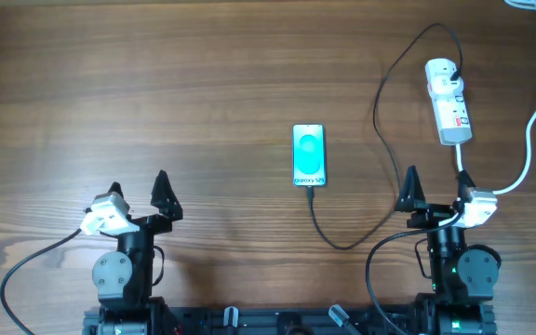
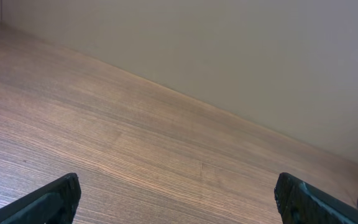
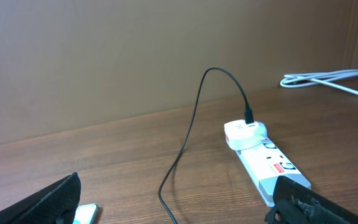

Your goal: Plug charger to phone and switch on socket

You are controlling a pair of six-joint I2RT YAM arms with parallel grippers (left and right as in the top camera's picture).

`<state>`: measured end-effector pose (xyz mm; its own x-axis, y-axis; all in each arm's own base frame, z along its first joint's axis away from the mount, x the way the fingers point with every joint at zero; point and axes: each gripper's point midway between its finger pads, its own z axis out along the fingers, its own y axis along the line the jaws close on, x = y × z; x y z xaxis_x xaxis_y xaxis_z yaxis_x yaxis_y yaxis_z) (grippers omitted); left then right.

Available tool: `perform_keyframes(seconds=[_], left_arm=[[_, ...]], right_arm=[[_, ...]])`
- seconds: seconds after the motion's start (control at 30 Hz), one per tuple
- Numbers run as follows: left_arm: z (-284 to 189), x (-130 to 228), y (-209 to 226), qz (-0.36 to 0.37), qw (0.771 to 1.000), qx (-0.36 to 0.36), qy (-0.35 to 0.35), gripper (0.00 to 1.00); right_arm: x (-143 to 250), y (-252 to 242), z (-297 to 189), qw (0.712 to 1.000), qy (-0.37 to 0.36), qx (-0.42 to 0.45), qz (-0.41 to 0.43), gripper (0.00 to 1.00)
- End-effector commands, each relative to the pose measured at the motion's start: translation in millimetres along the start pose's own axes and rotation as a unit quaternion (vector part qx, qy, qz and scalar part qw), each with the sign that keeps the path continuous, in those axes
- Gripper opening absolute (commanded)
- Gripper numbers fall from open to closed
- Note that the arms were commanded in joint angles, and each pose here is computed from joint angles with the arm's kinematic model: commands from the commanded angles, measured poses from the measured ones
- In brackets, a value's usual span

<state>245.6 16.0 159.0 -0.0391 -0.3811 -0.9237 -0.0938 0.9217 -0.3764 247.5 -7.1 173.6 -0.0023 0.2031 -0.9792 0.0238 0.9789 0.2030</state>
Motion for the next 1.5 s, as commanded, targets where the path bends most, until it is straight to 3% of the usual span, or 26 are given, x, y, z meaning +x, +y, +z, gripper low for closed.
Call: perform_keyframes(seconds=[0.0,0.37,0.6,1.47], left_arm=[[0,2,0,-0.003,1.000,0.003,0.003,1.00],[0,1,0,-0.002,1.000,0.004,-0.001,1.00],[-1,11,-20,0.105,0.993,0.051,0.017,1.00],[-1,11,-21,0.130,0.990,0.055,0.015,1.00]], right_arm=[[-4,-2,-1,1.000,-0.009,0.006,0.003,1.00],[-4,-2,-1,1.000,-0.009,0.006,0.003,1.00],[-4,-2,-1,1.000,-0.009,0.006,0.003,1.00],[-4,-2,-1,1.000,-0.009,0.006,0.003,1.00]])
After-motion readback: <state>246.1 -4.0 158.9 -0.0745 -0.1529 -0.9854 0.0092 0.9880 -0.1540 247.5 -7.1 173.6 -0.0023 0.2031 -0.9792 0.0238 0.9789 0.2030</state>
